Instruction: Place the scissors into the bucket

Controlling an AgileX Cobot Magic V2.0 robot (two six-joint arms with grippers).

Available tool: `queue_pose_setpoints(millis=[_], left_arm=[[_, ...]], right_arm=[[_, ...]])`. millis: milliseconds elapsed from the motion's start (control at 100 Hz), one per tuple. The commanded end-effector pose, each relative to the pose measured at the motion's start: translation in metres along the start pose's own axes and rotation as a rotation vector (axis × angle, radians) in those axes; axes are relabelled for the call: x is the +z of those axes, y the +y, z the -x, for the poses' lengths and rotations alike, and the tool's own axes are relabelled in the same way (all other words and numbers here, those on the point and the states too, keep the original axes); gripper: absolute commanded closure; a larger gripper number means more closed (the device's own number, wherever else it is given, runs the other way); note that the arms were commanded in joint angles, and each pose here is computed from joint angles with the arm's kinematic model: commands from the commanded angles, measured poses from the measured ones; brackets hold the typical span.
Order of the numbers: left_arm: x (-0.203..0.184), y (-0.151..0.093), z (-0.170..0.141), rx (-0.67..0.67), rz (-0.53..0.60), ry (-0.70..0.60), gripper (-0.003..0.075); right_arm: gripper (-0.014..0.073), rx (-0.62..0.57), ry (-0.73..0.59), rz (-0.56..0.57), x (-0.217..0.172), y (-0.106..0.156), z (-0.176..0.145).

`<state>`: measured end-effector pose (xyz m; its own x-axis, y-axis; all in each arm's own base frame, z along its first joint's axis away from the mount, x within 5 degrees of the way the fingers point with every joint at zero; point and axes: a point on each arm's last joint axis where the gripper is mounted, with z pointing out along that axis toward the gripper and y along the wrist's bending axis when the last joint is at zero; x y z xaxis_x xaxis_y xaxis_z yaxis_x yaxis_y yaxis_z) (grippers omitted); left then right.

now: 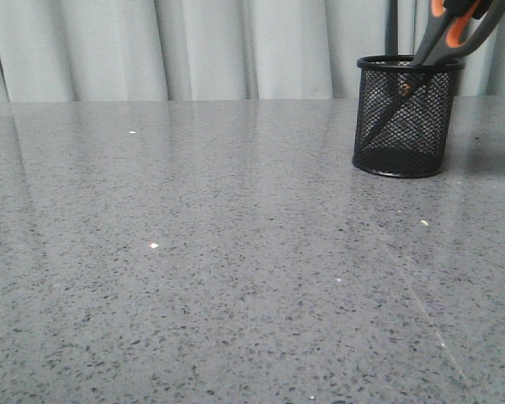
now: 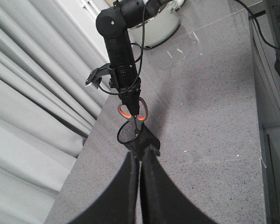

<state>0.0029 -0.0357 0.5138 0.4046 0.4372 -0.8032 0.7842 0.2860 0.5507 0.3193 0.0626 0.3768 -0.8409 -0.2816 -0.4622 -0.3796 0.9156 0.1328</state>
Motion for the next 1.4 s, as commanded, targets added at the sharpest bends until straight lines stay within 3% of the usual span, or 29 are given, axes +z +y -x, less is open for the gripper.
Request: queue_pose_setpoints(millis=[0, 240, 340, 490, 600, 800, 940, 1150, 1390], left_arm=[[0.000, 0.005, 0.009, -0.022, 0.032, -0.070, 0.0740], [0.000, 0.006, 0.010, -0.028, 0.044, -0.082, 0.0740], [0.000, 0.009, 0.012, -0.102, 0.068, -0.111, 0.0740], [-0.001, 0.016, 0.012, -0.149, 0.143, -0.120, 0.0740], [-0.002, 0.022, 0.008, -0.156, 0.213, -0.081, 0.0740], [-0.015, 0.030, -0.018, -0.327, 0.446, 0.040, 0.0740], [-0.023, 0.008, -0.051, -0.345, 0.489, 0.072, 0.0740], [-0.025, -0.036, -0.101, -0.374, 0.499, -0.042, 0.0740], [-0.003, -0.070, -0.150, -0.337, 0.494, -0.099, 0.0740]], right_arm=[[0.0574, -0.008, -0.005, 0.005, -0.012, 0.004, -0.002], [0.0200, -0.018, -0.054, -0.010, -0.021, 0.005, 0.005], [0.0155, -0.031, -0.125, -0.028, -0.034, 0.006, 0.014], [0.0158, -0.060, -0.231, -0.049, -0.063, 0.011, 0.025], [0.0203, -0.081, -0.317, -0.062, -0.091, 0.018, 0.026], [0.0527, -0.106, -0.473, -0.045, -0.148, 0.040, 0.000], [0.0634, -0.132, -0.552, -0.044, -0.179, 0.056, -0.037], [0.0641, -0.137, -0.715, -0.061, -0.188, 0.072, -0.120], [0.0641, -0.095, -0.941, -0.120, -0.135, 0.073, -0.233]])
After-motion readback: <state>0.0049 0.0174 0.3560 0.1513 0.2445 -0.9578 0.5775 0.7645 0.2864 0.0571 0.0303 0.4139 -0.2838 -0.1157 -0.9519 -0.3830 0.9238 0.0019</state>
